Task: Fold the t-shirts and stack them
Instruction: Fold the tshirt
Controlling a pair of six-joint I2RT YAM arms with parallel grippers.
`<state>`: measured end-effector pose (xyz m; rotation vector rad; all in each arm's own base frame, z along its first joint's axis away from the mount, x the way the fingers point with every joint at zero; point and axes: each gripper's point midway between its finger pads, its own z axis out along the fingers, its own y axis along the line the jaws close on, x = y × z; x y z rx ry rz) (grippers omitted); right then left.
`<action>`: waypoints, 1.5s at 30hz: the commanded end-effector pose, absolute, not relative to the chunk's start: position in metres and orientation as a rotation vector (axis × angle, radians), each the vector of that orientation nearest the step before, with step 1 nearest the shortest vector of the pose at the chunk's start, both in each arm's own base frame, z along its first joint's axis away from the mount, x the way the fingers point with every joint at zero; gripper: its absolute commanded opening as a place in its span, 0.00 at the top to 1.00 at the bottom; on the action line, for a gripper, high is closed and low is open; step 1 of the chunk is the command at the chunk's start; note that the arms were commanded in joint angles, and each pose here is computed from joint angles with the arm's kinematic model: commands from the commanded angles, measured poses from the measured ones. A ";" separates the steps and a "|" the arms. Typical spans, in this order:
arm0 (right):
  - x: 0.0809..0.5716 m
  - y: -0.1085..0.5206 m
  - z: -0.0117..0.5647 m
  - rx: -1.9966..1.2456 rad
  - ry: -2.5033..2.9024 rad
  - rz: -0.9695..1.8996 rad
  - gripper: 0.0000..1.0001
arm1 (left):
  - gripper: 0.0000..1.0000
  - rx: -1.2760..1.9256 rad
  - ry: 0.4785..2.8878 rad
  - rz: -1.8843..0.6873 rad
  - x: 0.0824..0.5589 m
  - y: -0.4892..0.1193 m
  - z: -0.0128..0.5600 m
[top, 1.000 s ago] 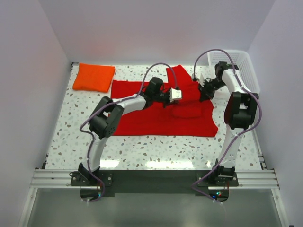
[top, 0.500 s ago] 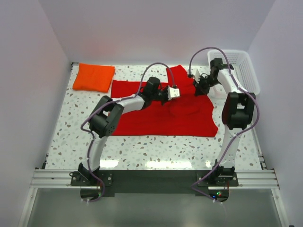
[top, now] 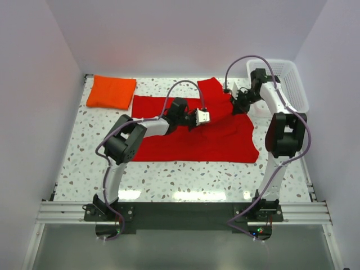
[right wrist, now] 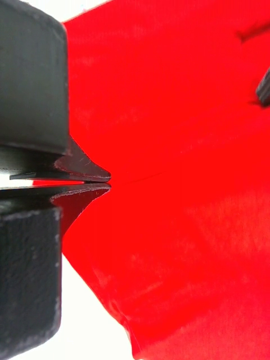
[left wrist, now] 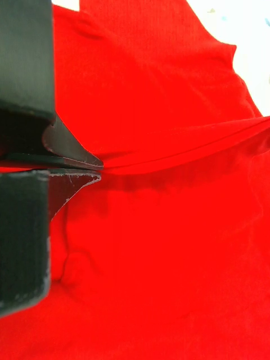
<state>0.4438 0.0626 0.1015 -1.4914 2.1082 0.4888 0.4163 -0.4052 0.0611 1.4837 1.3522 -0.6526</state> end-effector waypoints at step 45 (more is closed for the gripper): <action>0.298 0.039 0.103 -1.858 2.187 0.647 0.45 | 0.65 1.752 1.191 -0.936 0.287 -0.395 0.106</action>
